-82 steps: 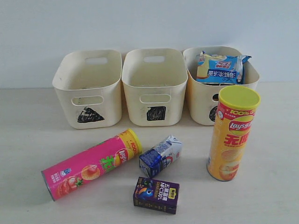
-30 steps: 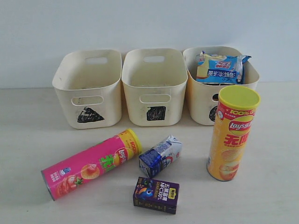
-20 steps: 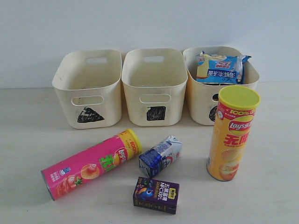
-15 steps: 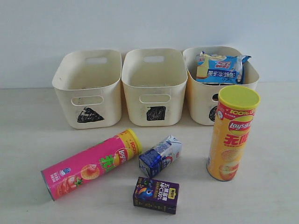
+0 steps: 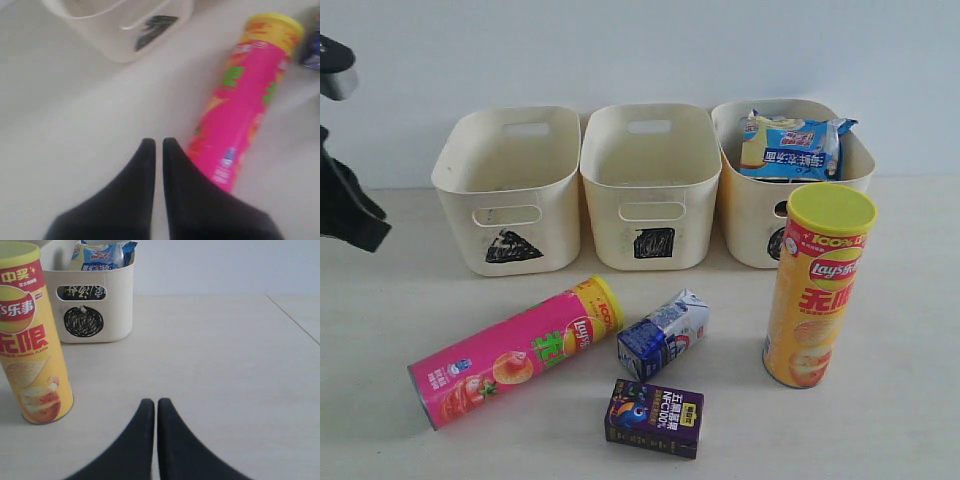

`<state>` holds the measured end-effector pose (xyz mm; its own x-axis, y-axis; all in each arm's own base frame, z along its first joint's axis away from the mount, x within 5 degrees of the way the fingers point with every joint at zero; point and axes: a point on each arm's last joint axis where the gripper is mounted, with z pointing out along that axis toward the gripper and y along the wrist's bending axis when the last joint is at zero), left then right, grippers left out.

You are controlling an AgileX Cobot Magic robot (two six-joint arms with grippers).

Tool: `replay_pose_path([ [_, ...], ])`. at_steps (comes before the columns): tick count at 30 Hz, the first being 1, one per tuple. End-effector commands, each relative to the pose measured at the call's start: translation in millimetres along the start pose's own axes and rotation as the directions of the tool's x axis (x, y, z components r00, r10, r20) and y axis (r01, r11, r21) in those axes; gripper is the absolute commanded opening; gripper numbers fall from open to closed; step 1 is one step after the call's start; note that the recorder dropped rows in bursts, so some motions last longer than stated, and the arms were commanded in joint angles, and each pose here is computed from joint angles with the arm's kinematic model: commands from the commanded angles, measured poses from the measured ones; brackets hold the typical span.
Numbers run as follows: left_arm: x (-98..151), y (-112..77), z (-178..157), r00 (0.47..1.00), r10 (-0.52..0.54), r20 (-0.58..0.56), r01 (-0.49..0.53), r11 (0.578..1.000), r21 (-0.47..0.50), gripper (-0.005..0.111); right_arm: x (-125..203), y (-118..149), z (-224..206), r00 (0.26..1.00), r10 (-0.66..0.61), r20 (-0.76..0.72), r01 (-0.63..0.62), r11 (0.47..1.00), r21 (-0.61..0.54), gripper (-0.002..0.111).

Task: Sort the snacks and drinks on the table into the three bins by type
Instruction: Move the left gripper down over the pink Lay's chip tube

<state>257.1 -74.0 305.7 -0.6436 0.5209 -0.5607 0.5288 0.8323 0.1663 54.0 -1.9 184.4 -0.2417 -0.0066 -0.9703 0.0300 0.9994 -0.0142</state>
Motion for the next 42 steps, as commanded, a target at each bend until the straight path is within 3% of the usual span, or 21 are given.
replay_pose_path([
  [1,-16,-20.2,8,0.995,0.099,-0.021,-0.093,0.974,0.205,0.004,0,0,0,1.000,-0.003,0.009,0.003,1.000,-0.001,0.000],
  [12,-18,-25.5,48,0.972,0.184,-0.145,-0.132,0.941,0.311,0.004,0,0,0,1.000,-0.003,0.009,0.003,1.000,-0.001,0.000],
  [22,-23,-51.6,93,0.951,0.271,-0.151,-0.206,0.915,0.347,0.005,0,0,0,1.000,-0.003,0.009,0.003,1.000,-0.001,0.000],
  [26,-27,-51.8,105,0.948,0.270,-0.172,-0.194,0.912,0.361,0.025,0,0,0,1.000,-0.003,0.009,0.003,1.000,-0.001,0.000],
  [31,-35,-51.6,114,0.953,0.253,-0.169,-0.178,0.915,0.363,0.076,0,0,0,1.000,-0.003,0.009,0.003,1.000,-0.001,0.000],
  [33,-35,-52.0,120,0.950,0.253,-0.182,-0.172,0.913,0.369,0.089,0,0,0,1.000,-0.003,0.009,0.003,1.000,-0.001,0.000],
  [42,-31,-53.5,145,0.939,0.262,-0.223,-0.164,0.911,0.379,0.105,0,0,0,1.000,-0.003,0.009,0.003,1.000,-0.001,0.000],
])
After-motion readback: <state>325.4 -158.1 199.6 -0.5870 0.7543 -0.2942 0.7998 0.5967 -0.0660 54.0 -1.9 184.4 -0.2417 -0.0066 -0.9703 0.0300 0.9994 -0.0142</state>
